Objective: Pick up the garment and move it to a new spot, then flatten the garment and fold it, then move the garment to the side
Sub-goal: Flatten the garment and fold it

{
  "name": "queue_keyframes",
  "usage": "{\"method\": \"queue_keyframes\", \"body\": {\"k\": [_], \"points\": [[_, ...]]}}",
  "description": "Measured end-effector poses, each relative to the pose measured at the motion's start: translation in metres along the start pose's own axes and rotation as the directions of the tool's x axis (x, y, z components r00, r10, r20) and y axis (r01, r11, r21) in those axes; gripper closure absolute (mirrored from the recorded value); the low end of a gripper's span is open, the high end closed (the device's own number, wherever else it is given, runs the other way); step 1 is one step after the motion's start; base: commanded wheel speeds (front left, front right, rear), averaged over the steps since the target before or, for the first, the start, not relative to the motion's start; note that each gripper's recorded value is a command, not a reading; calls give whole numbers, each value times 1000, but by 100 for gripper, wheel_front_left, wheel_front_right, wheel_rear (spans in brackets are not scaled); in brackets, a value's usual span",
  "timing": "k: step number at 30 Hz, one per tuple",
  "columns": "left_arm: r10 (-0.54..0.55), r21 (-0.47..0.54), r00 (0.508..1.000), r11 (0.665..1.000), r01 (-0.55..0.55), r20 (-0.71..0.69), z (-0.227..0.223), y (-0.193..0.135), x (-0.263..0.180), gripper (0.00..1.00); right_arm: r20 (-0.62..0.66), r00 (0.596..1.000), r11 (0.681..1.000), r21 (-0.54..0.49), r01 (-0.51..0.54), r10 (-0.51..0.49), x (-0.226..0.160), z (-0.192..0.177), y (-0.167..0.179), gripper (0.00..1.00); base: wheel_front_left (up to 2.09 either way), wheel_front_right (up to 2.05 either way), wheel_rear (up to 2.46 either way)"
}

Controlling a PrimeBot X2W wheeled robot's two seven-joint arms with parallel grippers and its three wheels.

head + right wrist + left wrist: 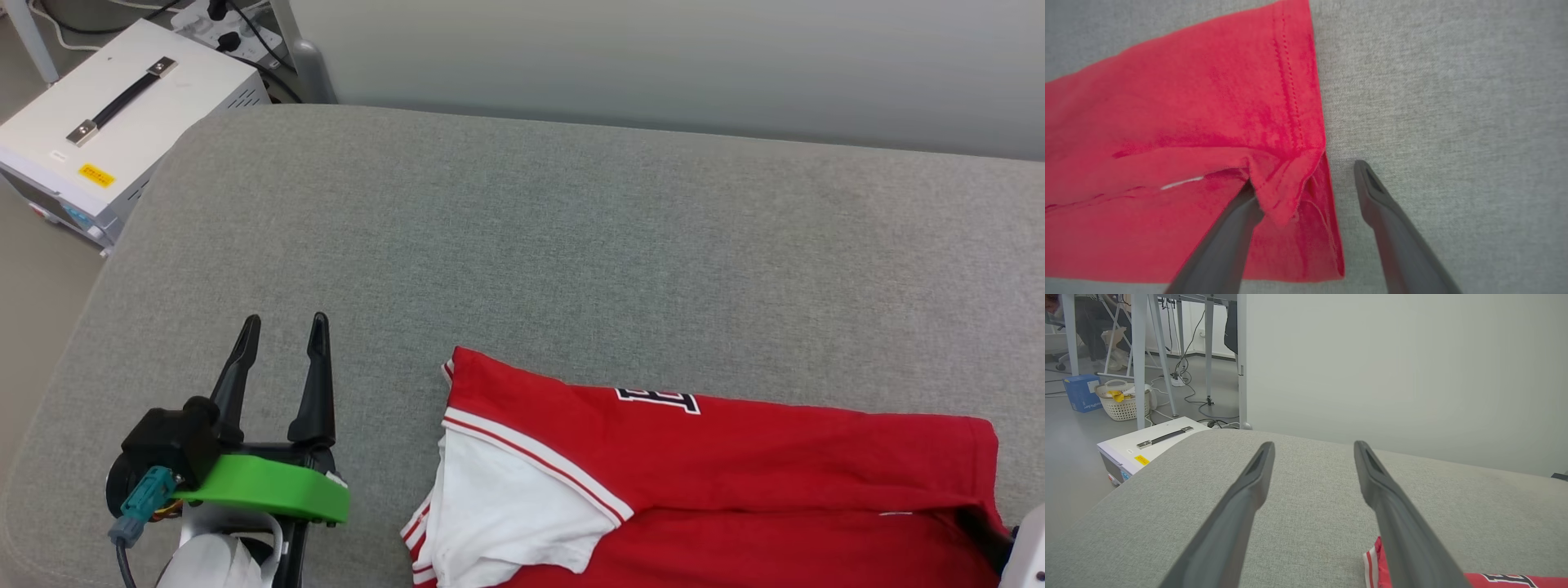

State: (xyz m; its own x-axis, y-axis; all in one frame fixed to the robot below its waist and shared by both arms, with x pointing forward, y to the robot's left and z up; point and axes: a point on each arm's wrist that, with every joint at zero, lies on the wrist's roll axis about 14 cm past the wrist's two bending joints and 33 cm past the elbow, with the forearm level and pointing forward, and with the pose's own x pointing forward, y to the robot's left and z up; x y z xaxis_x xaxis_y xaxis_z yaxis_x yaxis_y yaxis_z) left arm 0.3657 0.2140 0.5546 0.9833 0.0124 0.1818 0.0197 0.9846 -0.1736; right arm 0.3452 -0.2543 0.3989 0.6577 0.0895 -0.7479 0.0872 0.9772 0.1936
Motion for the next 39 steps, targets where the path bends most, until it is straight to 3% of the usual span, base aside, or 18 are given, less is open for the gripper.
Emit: {"method": "queue_keyframes", "body": {"k": [11,22,23,24,25,33,39], "points": [[16,6,999,1000,-16,-35,-17,9,-3,0,-80,995,997,53,-50,54,23,-14,11,0,0,0,0],[1,10,999,1000,0,-37,-19,5,-5,0,-107,981,986,56,-155,160,27,-26,44,0,0,0,0],[1,7,999,1000,-1,-37,-19,5,-5,0,-103,982,987,52,-155,159,26,-26,44,17,0,0,0],[1,6,999,1000,-1,-36,-19,4,-5,0,-96,983,987,48,-154,158,26,-26,44,55,0,0,0],[1,4,999,1000,0,-36,-19,4,-5,0,-87,984,987,44,-154,157,26,-25,44,100,0,0,0],[-6,2,1000,1000,6,-21,-14,3,-8,0,21,993,993,42,-113,112,22,-14,27,100,0,0,0],[-13,-8,1000,1000,13,-2,-9,-1,-8,0,127,992,998,51,-34,27,10,8,-5,100,0,0,0]]}}
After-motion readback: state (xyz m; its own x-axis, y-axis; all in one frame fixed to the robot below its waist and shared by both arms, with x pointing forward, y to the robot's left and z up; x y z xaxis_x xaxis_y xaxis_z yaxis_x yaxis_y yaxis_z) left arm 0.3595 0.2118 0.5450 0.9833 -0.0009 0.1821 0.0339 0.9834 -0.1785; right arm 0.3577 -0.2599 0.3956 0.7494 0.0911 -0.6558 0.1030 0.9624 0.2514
